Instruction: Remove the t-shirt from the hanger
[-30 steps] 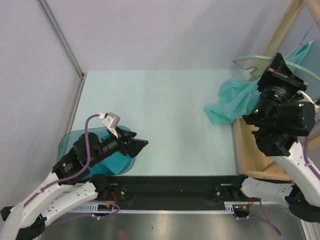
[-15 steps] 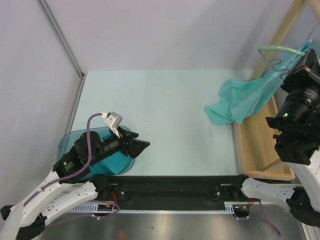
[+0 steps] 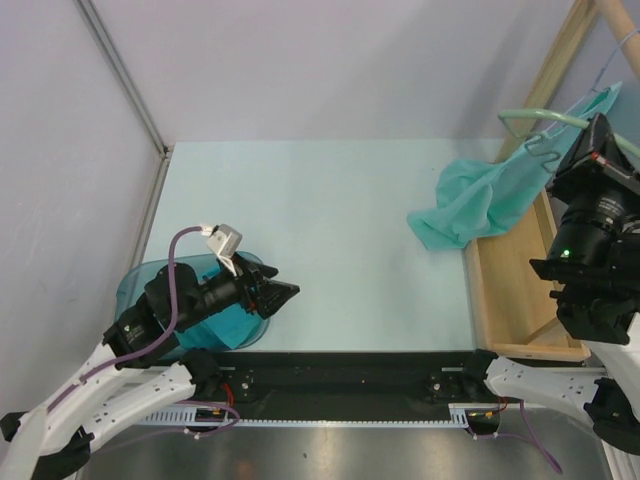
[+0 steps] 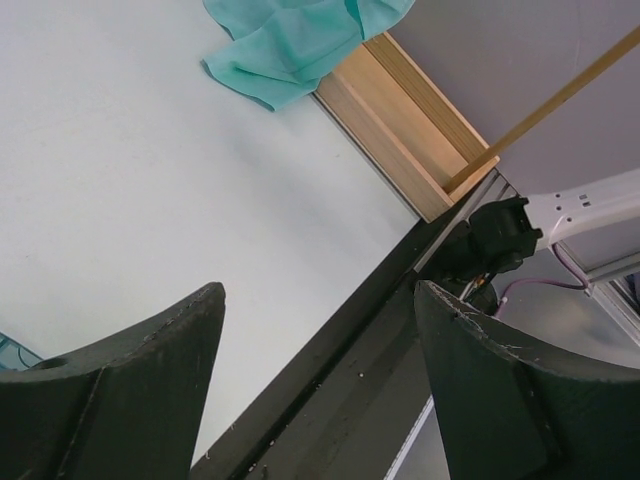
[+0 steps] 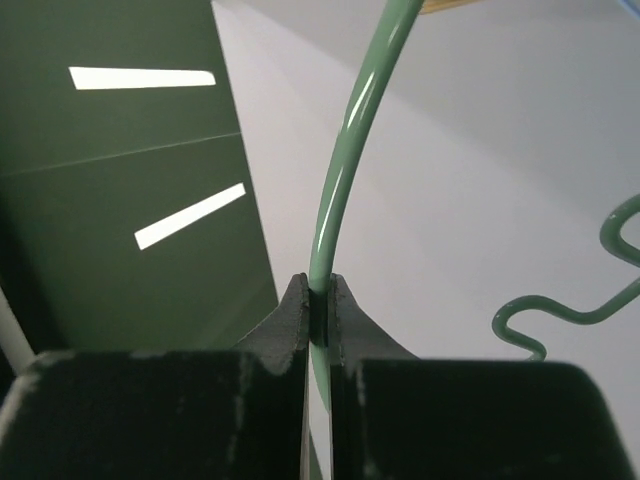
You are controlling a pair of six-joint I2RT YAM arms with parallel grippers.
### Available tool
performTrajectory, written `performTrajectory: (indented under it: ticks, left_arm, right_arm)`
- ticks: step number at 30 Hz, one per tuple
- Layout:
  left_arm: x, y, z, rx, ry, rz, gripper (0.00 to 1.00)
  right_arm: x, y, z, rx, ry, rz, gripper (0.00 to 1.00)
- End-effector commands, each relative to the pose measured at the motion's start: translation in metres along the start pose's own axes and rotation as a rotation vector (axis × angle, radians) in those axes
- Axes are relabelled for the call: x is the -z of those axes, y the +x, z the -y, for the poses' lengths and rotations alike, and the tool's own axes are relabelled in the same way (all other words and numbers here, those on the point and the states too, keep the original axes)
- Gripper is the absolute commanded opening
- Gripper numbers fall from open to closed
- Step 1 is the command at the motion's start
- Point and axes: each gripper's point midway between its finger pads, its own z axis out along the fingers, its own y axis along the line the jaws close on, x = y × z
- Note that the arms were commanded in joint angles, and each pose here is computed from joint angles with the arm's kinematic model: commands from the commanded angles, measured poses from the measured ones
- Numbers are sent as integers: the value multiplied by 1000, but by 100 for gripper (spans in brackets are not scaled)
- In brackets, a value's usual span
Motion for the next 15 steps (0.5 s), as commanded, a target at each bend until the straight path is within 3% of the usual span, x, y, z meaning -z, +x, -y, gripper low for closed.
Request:
performTrajectory:
  ticks: [1, 3, 6, 12, 13, 15]
  left_arm:
    - [5, -5, 8, 19, 34, 24, 82]
    - [6, -4, 7, 21, 31, 25, 82]
    - [5, -3, 5, 18, 26, 25, 82]
    - [2, -2, 3, 5, 18, 24, 83]
    - [1, -2, 2, 2, 15, 22, 83]
    - [-1, -1, 0, -10, 9, 16, 83]
  right_arm:
    - [0, -40, 39, -74, 150, 211, 0]
    - [4, -36, 51, -50, 166, 194, 1]
    - [7, -34, 62, -14, 184, 184, 9]
    - [13, -23, 74, 93, 197, 115, 44]
    - [15, -22, 77, 127, 206, 104, 56]
    - [18, -19, 84, 184, 220, 90, 68]
